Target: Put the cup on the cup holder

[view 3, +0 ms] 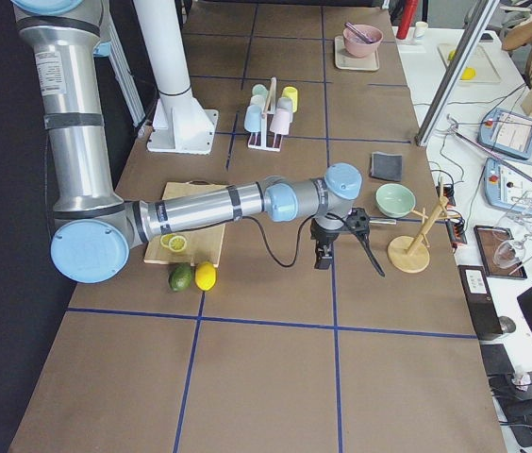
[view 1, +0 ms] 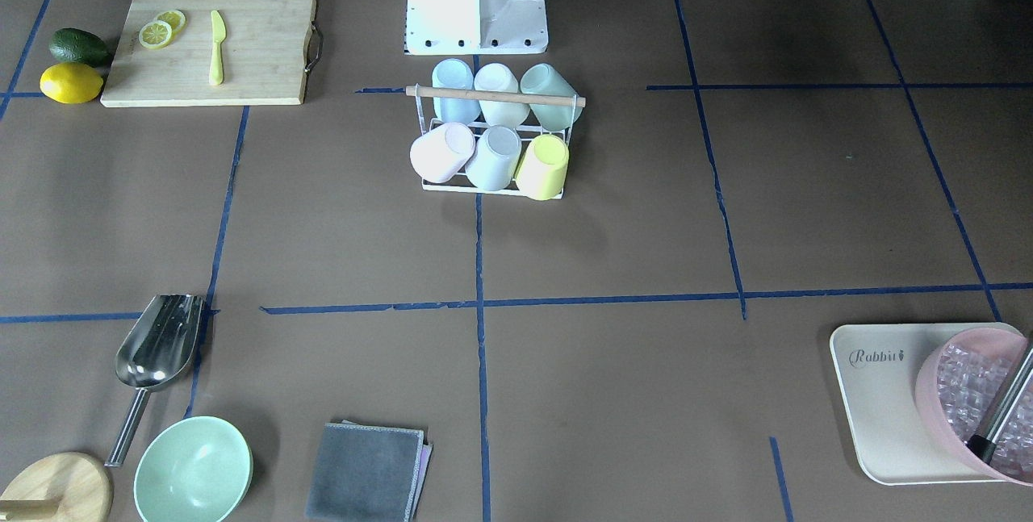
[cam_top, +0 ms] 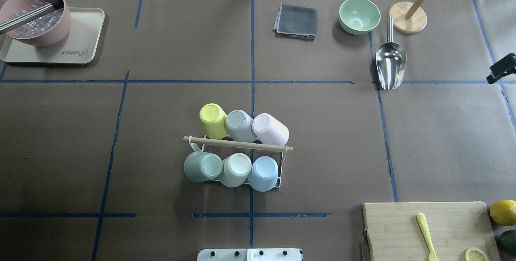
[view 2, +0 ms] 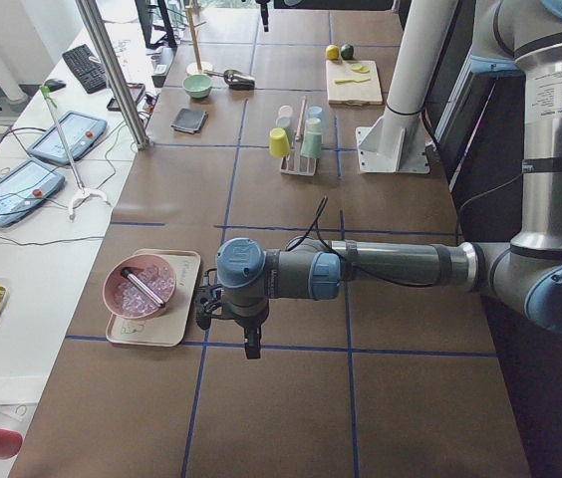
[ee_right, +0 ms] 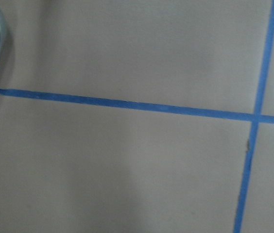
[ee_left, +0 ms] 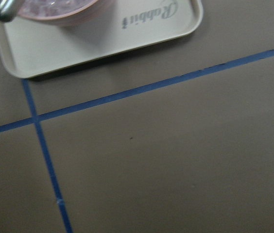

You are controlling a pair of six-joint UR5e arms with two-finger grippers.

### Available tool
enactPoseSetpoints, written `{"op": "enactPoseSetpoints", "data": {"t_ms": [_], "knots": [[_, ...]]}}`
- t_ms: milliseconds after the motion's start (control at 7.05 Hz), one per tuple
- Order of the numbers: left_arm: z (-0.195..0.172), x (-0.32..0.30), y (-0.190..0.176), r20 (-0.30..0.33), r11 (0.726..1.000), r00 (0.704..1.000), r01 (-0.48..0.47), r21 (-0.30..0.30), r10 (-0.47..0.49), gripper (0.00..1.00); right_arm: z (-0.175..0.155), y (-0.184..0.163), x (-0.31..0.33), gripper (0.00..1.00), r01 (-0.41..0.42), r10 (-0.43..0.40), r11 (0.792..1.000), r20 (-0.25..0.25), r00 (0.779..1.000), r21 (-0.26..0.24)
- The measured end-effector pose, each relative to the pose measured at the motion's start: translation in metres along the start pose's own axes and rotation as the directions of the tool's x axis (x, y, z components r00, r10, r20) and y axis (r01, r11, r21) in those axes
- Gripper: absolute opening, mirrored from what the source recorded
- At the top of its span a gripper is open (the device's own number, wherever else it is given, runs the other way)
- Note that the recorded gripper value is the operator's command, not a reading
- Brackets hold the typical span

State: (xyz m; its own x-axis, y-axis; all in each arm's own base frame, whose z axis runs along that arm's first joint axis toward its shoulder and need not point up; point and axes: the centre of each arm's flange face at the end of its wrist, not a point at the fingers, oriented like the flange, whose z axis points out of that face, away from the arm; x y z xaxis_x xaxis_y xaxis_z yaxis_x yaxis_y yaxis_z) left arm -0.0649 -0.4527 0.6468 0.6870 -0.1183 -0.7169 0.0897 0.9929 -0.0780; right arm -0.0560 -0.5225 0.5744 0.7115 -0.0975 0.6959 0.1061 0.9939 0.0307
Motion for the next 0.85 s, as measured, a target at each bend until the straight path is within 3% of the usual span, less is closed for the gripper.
{"op": "enactPoseSetpoints", "data": {"t_ms": [425, 851], "knots": [[-0.010, -0.002, 0.002, -0.007, 0.999, 0.999, 0.040, 0.022, -0.040, 1.00, -0.016, 0.064, 0.101, 1.00, -0.045, 0.045, 0.999, -0.005, 0.999, 0.025], [-0.013, -0.014, 0.005, -0.005, 1.000, 1.000, 0.004, 0.029, -0.004, 1.00, -0.017, 0.086, 0.136, 1.00, -0.015, 0.016, 1.000, -0.031, 0.999, 0.028]]}}
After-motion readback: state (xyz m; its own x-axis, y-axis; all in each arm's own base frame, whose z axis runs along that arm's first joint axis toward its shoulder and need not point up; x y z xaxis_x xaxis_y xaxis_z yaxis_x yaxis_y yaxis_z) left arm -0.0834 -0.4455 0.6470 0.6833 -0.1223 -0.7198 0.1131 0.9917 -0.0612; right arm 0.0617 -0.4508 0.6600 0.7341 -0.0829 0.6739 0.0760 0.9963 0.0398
